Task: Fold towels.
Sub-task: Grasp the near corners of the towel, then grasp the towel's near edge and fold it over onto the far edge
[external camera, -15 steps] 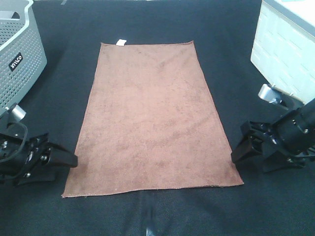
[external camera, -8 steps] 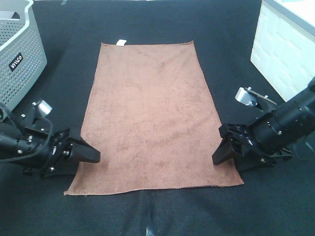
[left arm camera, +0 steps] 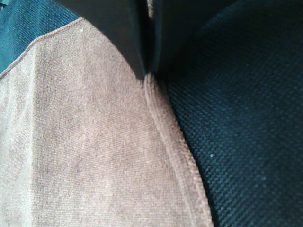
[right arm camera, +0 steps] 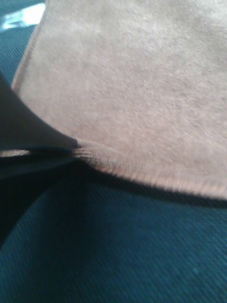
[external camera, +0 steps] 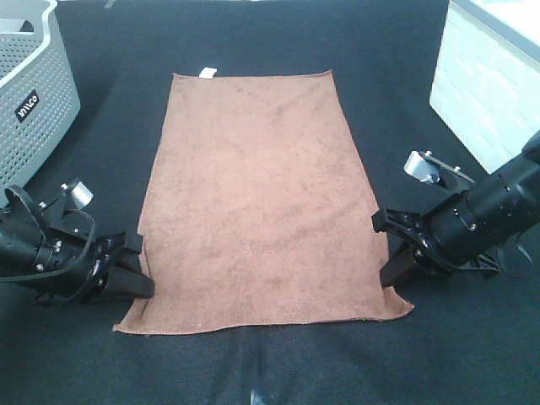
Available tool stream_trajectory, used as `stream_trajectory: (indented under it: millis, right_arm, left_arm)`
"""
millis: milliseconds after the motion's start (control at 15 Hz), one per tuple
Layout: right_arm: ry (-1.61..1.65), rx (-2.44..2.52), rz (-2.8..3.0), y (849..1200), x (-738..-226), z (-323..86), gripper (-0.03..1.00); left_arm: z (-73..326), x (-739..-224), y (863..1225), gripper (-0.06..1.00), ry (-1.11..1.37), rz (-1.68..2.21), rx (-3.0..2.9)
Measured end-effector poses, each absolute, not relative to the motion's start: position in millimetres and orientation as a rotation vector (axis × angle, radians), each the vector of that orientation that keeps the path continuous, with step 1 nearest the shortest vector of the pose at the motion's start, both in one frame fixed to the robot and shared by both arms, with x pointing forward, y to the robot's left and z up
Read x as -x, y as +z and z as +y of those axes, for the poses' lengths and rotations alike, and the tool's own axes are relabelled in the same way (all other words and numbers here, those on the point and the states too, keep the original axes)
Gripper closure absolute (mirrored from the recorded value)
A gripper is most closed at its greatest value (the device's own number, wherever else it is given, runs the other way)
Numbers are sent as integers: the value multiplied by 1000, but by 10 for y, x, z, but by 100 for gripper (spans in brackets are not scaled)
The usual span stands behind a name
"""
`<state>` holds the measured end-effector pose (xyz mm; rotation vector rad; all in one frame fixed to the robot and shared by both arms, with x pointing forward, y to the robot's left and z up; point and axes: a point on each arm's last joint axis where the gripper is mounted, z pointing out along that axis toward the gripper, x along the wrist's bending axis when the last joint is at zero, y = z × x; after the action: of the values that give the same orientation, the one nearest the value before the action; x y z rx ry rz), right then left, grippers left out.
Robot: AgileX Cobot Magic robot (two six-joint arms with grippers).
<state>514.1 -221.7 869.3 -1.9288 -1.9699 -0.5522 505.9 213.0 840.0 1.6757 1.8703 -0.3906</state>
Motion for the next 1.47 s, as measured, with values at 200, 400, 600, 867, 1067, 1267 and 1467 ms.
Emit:
stream_trajectory:
  millis: [200, 400, 600, 867, 1067, 1267, 1467]
  right_arm:
    - [-591, 1918, -1953, 8854, -5122, -2198, 97]
    - [-621, 1923, -1957, 8982, -5068, -2203, 97]
    - [-601, 1889, -1958, 9066, -4851, -2217, 97]
    - [-521, 1884, -1907, 9021, -4488, -2252, 97]
    - [-499, 1874, -1894, 9039, -4209, -2280, 97]
    - [-502, 1827, -1891, 9112, -4001, -2281, 97]
    - [-527, 1817, -1913, 9164, -3973, -2285, 97]
  left_arm:
    - [2142, -5044, 8508, 94, -363, 1827, -1738]
    - [2151, -5014, 8654, 94, -350, 1800, -1774]
    - [2196, -4803, 8806, 94, -349, 1801, -1822]
    - [2245, -4452, 8808, 94, -390, 1836, -1835]
    - [2264, -4254, 8815, 94, -421, 1841, -1842]
    - [2285, -4103, 8824, 94, -445, 1858, -1847]
    - [2291, -4067, 8822, 94, -450, 1857, -1859]
